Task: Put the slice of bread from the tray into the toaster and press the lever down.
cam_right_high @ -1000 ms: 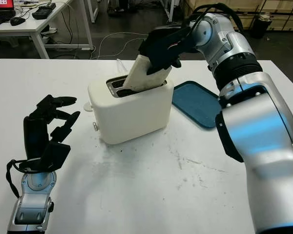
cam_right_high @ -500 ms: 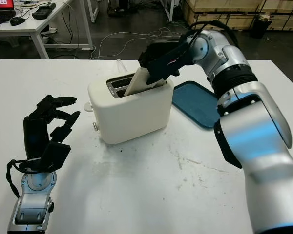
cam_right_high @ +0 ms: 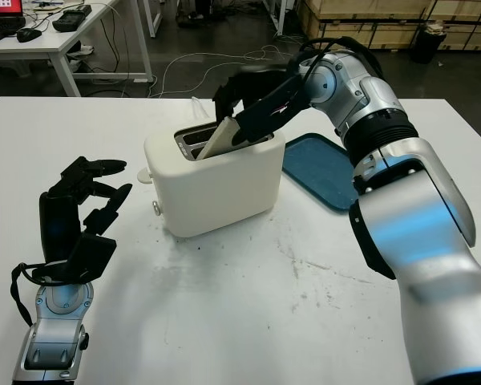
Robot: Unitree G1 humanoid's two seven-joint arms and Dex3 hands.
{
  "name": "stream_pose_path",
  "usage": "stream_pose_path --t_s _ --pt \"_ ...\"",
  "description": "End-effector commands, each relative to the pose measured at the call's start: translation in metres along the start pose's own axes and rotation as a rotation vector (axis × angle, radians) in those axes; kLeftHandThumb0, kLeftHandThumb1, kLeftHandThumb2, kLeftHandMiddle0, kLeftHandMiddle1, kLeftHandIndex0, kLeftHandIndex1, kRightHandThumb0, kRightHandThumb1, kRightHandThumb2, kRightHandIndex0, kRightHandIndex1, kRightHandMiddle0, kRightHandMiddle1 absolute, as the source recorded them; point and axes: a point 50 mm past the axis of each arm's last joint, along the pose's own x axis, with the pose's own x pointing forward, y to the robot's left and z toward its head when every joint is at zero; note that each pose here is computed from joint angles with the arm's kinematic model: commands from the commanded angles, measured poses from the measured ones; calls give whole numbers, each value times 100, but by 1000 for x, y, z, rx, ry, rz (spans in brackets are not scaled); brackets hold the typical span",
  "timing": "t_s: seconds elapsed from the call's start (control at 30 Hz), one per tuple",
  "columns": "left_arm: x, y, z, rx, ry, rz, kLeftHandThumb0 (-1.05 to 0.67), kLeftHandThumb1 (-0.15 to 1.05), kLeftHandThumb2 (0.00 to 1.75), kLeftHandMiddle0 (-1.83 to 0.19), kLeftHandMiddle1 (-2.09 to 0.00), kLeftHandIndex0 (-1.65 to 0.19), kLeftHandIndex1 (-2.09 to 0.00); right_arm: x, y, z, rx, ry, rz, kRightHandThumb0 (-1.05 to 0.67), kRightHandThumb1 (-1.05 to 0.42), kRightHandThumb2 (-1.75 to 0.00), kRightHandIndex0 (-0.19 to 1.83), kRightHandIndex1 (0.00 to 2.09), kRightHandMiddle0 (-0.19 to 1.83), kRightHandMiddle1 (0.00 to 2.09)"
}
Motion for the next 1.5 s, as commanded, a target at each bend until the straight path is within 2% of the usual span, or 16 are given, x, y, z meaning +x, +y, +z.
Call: stream_pose_path --t_s 0.0,0.13,0.3,0.47,0.57,0.63,0.67,0.9,0.97,1.03,1.2,1.3,1.47 --pt "-3 -1 -1 1 3 -1 -30 92 11 -60 -138 -64 -80 -3 -4 -2 5 8 -28 -80 -92 -17 19 115 50 65" --pt "-2 -1 -1 9 2 -2 -31 92 12 -60 -139 -63 -80 -5 -7 -3 2 16 -32 -77 -92 -14 25 100 53 58" --pt "-2 -1 -1 5 0 -1 -31 92 12 -61 -139 -63 -81 -6 -8 -5 18 13 -76 -72 -92 -11 35 92 60 51" --pt "-3 -1 -1 6 3 -2 -31 92 12 -59 -139 -63 -81 -5 -6 -6 52 6 -157 -54 -91 -3 60 85 80 49" --pt "-3 -2 -1 2 0 -3 -31 92 12 -59 -138 -63 -80 -6 -6 -7 5 19 -193 -50 -90 0 51 81 73 37" --pt "-3 -2 -1 0 -1 -3 -30 92 12 -59 -138 -63 -80 -10 -9 -9 -40 28 -245 -53 -89 0 35 81 68 25" --pt "-3 -2 -1 -1 0 -2 -30 92 12 -59 -139 -63 -80 -13 -12 -11 -41 33 -281 -55 -86 0 30 73 64 17" --pt "-3 -2 -1 2 4 -2 -31 92 12 -59 -139 -63 -81 -32 -18 -34 76 99 -468 -75 -77 0 20 43 46 1" --pt "-3 -3 -1 9 1 -4 -31 92 12 -60 -140 -63 -81 -37 -10 -43 147 104 -468 -81 -75 0 24 23 39 0" --pt "-3 -3 -1 7 3 -7 -31 92 12 -60 -140 -63 -80 -40 1 -50 201 103 -444 -83 -72 0 27 17 37 0" --pt "-2 -3 -1 4 6 -4 -31 92 12 -59 -139 -63 -80 -44 22 -59 297 83 -372 -89 -72 -1 38 14 43 2" --pt "-2 -3 -1 3 10 -3 -31 92 12 -58 -139 -63 -80 -48 25 -62 367 54 -381 -103 -77 -2 42 15 48 4" --pt "-1 -3 0 -2 6 -3 -31 92 12 -59 -140 -63 -81 -52 29 -66 426 42 -387 -105 -77 -1 42 16 53 6"
